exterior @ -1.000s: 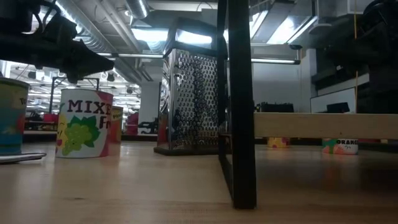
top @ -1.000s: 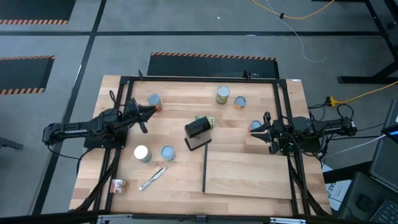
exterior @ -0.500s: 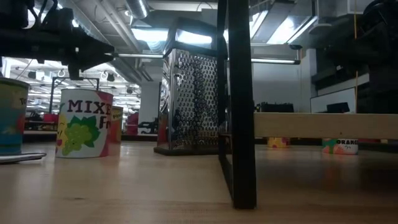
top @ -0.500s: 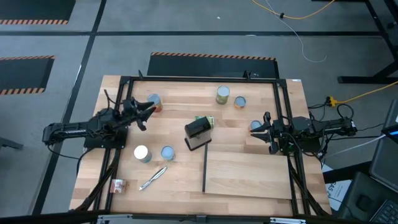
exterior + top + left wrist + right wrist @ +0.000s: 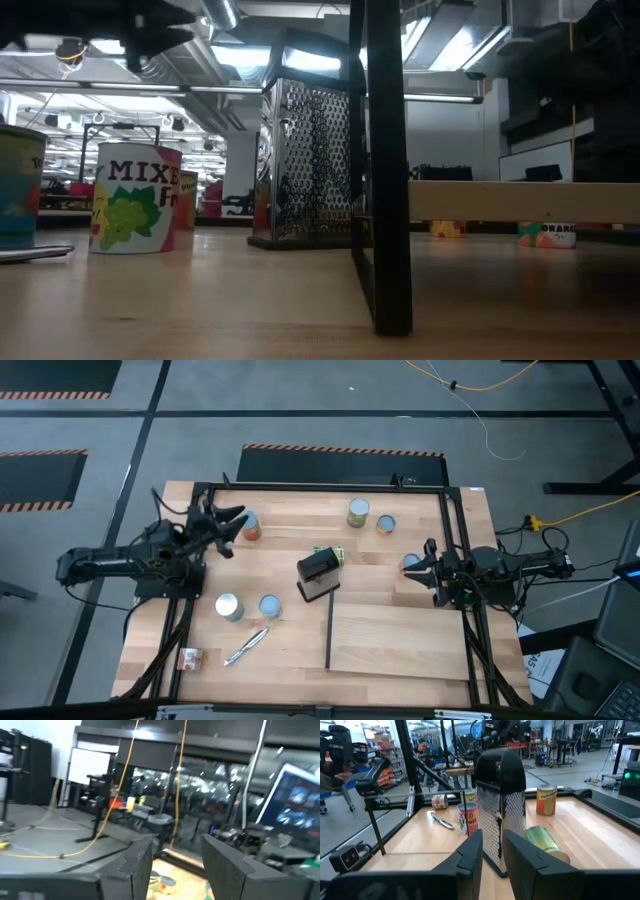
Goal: Pick and place cans onto a shelf
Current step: Put the large canned pineapple on the shelf
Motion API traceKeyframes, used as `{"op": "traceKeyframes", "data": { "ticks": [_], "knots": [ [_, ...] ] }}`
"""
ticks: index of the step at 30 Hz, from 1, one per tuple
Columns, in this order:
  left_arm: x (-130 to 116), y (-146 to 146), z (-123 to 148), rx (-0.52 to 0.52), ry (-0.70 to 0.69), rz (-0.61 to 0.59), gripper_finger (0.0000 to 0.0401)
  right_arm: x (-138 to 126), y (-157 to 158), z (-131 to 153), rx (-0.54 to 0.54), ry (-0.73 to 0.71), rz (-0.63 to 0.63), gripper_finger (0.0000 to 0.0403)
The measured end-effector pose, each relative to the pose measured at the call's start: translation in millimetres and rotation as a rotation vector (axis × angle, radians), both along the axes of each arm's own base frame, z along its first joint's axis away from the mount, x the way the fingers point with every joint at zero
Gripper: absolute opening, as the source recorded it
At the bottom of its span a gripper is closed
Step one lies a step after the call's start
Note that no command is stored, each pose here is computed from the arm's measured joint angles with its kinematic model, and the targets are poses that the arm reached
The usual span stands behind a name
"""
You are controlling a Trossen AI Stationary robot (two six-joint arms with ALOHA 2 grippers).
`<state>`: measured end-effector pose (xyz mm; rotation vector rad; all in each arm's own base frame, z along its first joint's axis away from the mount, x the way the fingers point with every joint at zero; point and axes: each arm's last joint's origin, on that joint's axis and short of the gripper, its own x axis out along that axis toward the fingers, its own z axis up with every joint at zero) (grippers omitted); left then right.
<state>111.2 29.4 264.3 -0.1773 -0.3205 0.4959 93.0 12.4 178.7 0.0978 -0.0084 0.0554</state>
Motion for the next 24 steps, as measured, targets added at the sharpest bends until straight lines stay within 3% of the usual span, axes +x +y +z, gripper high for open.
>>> {"op": "traceKeyframes", "data": {
  "ticks": [4,10,16,24],
  "knots": [
    [23.0,4.6,23.6,-0.001,0.164,0.022,0.0158,-0.1,0.0,3.6,0.006,-0.037,0.000,0.0079],
    [54.8,16.9,39.1,-0.109,0.522,0.086,0.0158,-0.1,0.0,2.7,0.004,-0.028,0.000,0.0079],
    [75.7,34.0,35.8,-0.302,0.783,0.172,0.0158,0.0,0.0,2.1,0.001,-0.021,0.000,0.0079],
    [85.4,54.3,6.3,-0.478,1.042,0.242,0.0158,0.0,0.0,1.4,-0.001,-0.015,0.000,0.0079]
  ]
}}
